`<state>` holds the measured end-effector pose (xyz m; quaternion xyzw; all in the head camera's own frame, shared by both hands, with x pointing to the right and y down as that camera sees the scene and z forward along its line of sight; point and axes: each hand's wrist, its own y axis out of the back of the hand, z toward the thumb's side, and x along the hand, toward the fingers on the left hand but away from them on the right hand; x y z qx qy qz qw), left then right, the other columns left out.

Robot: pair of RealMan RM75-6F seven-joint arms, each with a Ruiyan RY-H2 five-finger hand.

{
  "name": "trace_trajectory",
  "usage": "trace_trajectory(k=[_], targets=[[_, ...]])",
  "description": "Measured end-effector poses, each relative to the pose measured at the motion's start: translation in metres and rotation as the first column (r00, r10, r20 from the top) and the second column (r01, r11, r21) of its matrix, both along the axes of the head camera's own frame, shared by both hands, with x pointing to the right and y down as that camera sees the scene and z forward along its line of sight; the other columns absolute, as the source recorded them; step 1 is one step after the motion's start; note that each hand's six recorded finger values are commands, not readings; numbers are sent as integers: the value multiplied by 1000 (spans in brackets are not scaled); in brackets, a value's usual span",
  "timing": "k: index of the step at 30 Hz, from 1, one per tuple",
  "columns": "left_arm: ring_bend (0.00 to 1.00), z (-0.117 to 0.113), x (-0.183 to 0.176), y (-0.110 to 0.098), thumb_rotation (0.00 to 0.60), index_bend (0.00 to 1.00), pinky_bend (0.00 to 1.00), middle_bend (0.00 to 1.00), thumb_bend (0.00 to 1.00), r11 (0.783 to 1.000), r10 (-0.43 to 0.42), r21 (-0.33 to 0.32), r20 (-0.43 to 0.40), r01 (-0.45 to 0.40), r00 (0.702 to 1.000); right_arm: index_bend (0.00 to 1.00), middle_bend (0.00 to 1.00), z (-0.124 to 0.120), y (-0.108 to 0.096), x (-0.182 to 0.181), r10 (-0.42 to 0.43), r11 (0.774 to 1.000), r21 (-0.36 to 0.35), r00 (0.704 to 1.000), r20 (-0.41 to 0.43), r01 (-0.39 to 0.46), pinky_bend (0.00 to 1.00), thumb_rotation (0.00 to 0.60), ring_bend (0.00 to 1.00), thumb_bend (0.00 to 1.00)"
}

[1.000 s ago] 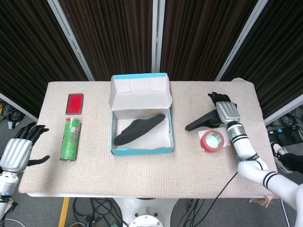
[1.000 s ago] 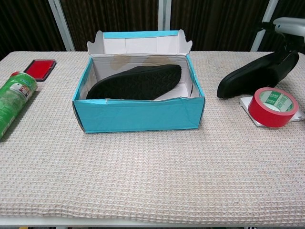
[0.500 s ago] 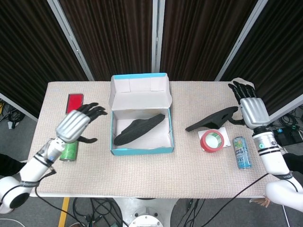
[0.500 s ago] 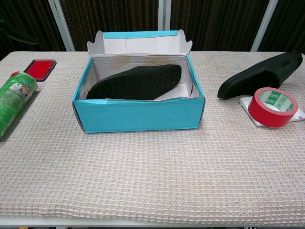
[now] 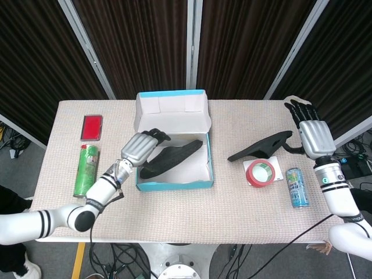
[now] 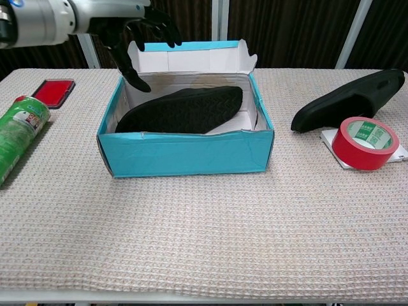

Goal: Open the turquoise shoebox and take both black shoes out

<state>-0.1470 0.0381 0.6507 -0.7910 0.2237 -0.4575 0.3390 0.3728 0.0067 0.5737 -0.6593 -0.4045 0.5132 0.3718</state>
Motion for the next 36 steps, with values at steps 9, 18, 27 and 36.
trace_trajectory(k=[9,18,27,36], targets=[[177,45,30,12,600,191,306,187,20,996,-39,-70,177,52,983,0,0,7,-1,6,8,1000,-10,1000,11,-8,0,600,0,101],[209,73,29,8,600,202,346,223,24,994,-84,-42,309,102,947,0,0,9,0,12,13,1000,-10,1000,9,-13,0,600,0,101],[532,81,41,14,600,447,684,514,212,998,-54,-10,268,59,962,0,0,10,1,14,21,1000,-12,1000,9,-21,0,600,0,101],[641,80,47,18,600,569,819,643,346,999,-42,29,131,39,990,0,0,9,0,17,34,999,-5,999,21,-34,0,600,0,101]])
